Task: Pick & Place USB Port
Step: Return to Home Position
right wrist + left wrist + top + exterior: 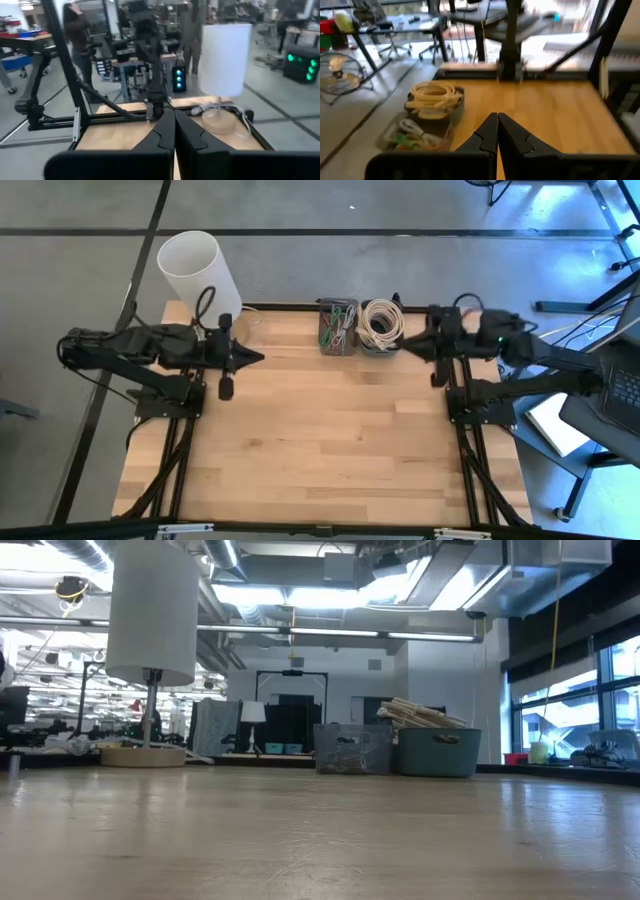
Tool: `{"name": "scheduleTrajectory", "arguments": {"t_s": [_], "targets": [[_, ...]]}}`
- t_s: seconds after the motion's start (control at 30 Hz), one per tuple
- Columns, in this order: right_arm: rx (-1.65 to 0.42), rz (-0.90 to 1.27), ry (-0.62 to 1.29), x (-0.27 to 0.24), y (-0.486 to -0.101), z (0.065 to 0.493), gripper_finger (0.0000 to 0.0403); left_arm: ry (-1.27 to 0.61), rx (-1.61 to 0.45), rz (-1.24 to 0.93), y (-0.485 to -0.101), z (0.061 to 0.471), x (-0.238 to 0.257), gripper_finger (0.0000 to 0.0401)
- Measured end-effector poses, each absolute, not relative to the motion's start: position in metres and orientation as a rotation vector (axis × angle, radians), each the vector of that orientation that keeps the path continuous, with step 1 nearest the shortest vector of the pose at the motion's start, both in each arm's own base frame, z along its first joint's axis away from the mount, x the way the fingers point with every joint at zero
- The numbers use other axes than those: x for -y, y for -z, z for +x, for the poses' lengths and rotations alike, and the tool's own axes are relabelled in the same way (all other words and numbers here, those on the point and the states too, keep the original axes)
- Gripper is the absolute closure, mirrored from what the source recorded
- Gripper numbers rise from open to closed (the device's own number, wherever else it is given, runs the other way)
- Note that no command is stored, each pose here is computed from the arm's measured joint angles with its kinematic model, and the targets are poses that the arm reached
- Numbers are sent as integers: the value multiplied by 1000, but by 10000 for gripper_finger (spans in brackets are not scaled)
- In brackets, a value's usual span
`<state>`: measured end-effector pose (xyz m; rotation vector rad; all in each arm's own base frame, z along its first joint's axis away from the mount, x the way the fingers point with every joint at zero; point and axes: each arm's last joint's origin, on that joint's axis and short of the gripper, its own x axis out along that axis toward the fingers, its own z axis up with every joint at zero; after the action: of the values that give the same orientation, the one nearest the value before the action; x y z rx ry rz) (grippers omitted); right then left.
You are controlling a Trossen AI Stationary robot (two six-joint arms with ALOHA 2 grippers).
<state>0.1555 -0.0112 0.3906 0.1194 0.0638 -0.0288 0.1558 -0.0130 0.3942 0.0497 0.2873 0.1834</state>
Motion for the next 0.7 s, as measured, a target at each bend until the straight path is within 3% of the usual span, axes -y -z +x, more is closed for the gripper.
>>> {"name": "scheduleTrajectory", "arguments": {"t_s": [0.3,0.53,0.7], "targets": [[-248,109,-18,-1,-367,169,403,-205,-157,-48,-318,121,2,399],[-367,205,64,-4,-306,169,403,-179,-132,-69,-259,117,2,399],[-290,236,80,-5,-274,169,403,-189,-191,-61,-232,117,1,400]]}}
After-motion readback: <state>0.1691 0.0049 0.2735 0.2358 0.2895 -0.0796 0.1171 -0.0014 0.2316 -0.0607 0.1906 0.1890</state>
